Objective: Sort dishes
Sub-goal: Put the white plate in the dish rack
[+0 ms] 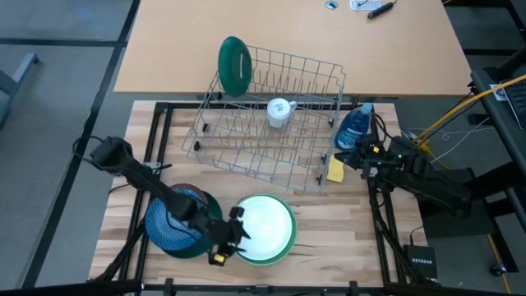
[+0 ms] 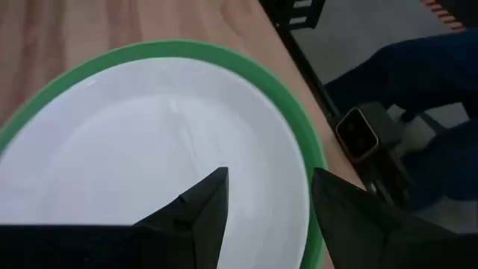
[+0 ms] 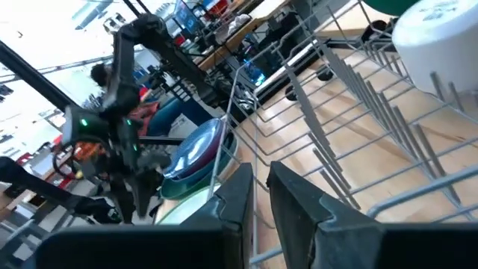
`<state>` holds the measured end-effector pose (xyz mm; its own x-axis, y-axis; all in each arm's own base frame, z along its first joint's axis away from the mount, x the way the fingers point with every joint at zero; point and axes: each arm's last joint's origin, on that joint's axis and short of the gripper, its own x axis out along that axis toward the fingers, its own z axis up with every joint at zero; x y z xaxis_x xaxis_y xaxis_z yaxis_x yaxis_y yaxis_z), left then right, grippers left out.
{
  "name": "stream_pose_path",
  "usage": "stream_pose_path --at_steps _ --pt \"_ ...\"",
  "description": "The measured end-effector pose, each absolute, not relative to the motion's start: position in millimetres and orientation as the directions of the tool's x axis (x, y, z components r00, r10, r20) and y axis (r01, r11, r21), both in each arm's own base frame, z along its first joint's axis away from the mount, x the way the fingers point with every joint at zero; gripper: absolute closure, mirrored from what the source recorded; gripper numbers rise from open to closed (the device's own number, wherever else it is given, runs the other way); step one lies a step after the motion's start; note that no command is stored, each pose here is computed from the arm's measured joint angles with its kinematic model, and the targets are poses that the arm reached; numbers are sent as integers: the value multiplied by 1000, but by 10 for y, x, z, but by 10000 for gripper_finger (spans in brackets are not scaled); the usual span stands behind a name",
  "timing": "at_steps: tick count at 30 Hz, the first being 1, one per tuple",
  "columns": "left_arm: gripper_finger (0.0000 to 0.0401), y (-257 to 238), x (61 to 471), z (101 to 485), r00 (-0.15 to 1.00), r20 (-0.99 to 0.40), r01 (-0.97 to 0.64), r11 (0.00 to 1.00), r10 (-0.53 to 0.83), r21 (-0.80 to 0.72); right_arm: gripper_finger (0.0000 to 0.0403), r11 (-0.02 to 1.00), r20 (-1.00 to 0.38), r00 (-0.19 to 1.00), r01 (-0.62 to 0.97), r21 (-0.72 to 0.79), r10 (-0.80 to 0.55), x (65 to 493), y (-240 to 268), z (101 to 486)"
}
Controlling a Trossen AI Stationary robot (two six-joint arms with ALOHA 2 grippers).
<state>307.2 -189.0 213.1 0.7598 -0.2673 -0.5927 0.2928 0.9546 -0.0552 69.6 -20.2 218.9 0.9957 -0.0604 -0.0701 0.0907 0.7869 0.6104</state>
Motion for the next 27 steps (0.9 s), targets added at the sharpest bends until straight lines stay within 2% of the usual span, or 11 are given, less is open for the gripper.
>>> stream_pose_path --at_steps 6,13,21,27 --pt "221 -1988 3207 1980 798 -530 263 957 -288 -125 350 823 72 997 -25 567 -20 695 -189 2336" --pt "221 -2002 3255 1957 828 -492 245 963 -270 -116 350 871 267 962 -176 460 54 656 -155 2547" --pt "221 -2002 3264 1969 840 -477 236 966 -258 -107 350 887 345 936 -214 408 67 627 -142 2632" --pt "221 -1984 3273 1971 852 -472 229 972 -225 -50 350 924 421 905 -212 319 62 499 -89 3027"
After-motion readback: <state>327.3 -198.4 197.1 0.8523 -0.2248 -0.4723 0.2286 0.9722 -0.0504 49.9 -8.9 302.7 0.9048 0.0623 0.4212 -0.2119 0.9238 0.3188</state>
